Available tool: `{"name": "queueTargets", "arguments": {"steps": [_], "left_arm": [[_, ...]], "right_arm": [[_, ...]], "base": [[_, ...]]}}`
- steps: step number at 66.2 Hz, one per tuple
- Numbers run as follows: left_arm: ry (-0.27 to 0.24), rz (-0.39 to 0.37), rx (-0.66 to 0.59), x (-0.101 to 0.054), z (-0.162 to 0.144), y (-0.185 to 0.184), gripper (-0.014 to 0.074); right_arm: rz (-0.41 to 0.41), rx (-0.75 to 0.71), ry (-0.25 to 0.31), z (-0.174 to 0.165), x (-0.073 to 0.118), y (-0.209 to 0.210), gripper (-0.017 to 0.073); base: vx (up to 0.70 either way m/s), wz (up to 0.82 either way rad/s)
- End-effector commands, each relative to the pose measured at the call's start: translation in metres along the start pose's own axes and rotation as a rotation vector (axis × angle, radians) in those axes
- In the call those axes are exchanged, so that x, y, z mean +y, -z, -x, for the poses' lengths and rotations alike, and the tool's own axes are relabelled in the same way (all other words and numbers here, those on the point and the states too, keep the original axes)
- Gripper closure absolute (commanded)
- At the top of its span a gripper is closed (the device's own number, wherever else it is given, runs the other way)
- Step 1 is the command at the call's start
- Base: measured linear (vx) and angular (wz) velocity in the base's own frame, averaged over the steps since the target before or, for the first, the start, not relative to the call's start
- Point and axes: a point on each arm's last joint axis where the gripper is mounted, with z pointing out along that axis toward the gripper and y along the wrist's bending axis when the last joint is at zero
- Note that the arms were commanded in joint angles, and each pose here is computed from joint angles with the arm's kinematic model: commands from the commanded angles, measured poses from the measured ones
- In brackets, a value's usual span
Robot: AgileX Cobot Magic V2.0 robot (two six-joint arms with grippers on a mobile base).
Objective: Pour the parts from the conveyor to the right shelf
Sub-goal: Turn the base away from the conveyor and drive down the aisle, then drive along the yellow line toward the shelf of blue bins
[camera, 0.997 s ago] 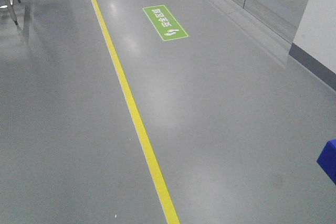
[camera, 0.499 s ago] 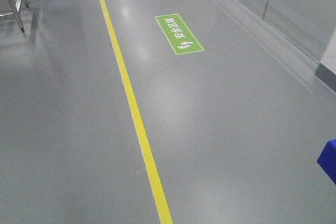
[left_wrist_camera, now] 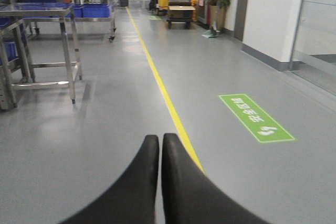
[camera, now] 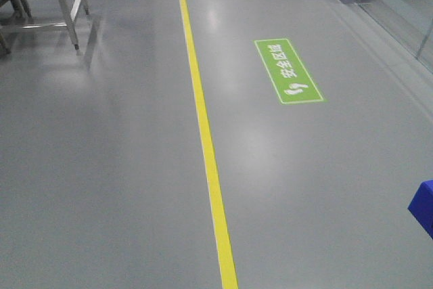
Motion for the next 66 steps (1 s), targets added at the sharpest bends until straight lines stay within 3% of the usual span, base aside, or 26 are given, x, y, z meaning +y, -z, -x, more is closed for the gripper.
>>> {"name": "queueTargets", "arguments": {"steps": [1,66], "left_arm": [[0.016,-0.010,-0.080,-0.0008,0.0128,-0.0002,0.0599],[0.016,-0.010,-0.080,-0.0008,0.0128,-0.0002,0.0599]], "right_arm": [[-0.018,-0.100,0.008,0.0160,-0.0020,0.0026,0.0564],[-0.018,-0.100,0.008,0.0160,-0.0020,0.0026,0.0564]], "base": [[0.69,0.27],[0.76,0.05]]}}
